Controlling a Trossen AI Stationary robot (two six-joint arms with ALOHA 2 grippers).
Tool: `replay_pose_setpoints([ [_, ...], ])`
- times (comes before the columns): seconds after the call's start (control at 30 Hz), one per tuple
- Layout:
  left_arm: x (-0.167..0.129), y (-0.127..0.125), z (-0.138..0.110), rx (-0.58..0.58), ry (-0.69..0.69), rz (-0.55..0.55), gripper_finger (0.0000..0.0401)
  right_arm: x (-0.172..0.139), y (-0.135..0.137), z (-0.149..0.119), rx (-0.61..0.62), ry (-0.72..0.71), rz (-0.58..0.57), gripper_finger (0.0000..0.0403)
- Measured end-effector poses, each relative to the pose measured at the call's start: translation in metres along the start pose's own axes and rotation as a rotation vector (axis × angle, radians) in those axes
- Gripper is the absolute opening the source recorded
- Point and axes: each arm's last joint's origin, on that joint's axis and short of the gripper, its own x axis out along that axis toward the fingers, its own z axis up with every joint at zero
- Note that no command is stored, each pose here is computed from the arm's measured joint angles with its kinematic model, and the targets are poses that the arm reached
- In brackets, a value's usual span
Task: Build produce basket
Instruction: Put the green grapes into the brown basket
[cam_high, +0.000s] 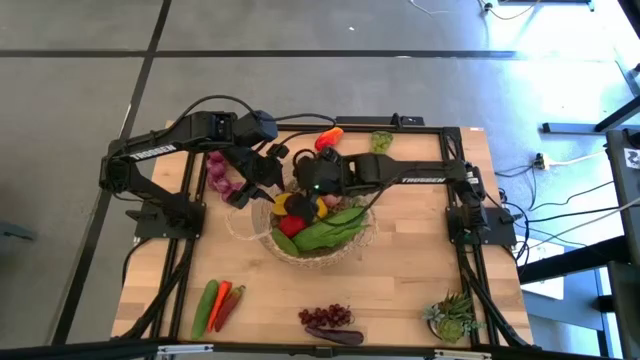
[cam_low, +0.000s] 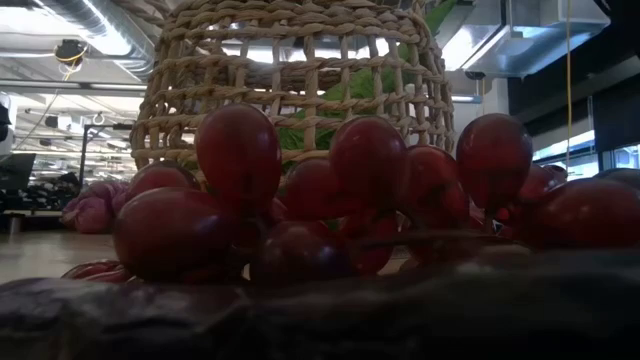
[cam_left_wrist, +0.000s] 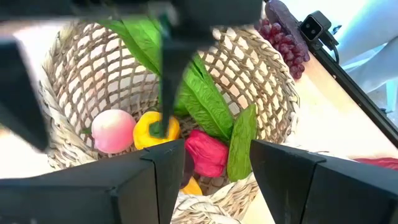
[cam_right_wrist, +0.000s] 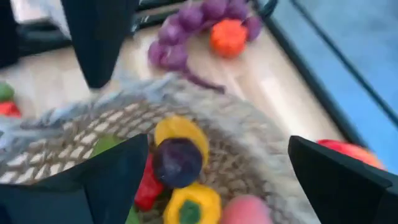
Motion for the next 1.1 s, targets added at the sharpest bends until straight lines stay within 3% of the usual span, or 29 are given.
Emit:
replay_pose_setpoints([
  [0.17, 0.0, 0.0, 0.0, 0.0, 0.0, 0.0, 0.0171, -0.044, -0.019, 0.026, 0.003, -0.071, -0.05, 0.0382],
  [0.27, 0.0, 0.0, 0.0, 0.001, -0.002, 0.001, 0.0171, -0.061, -0.04, 0.027, 0.015, -0.088, -0.135, 0.0382],
  [0.43, 0.0, 0.002, 0.001, 0.007, 0.001, 0.031, 0.0171, -0.081, -0.083, 0.016, 0.094, 0.052, -0.148, 0.0382],
  [0.67, 0.0, 0.005, 0.001, 0.013, 0.045, 0.125, 0.0171, -0.08, -0.148, 0.004, 0.105, 0.269, -0.256, 0.0382],
  [0.87, -0.001, 0.008, 0.002, 0.021, 0.065, 0.205, 0.0171, -0.072, -0.217, 0.002, 0.169, 0.336, -0.109, 0.0382],
  [1.0, -0.002, 0.012, 0.006, 0.03, 0.038, 0.266, 0.0171, -0.075, -0.269, -0.006, 0.296, 0.337, -0.055, 0.0382],
  [1.1, -0.004, 0.018, 0.009, -0.047, 0.009, 0.352, 0.0171, -0.074, -0.304, -0.017, 0.501, 0.351, -0.097, 0.0382],
])
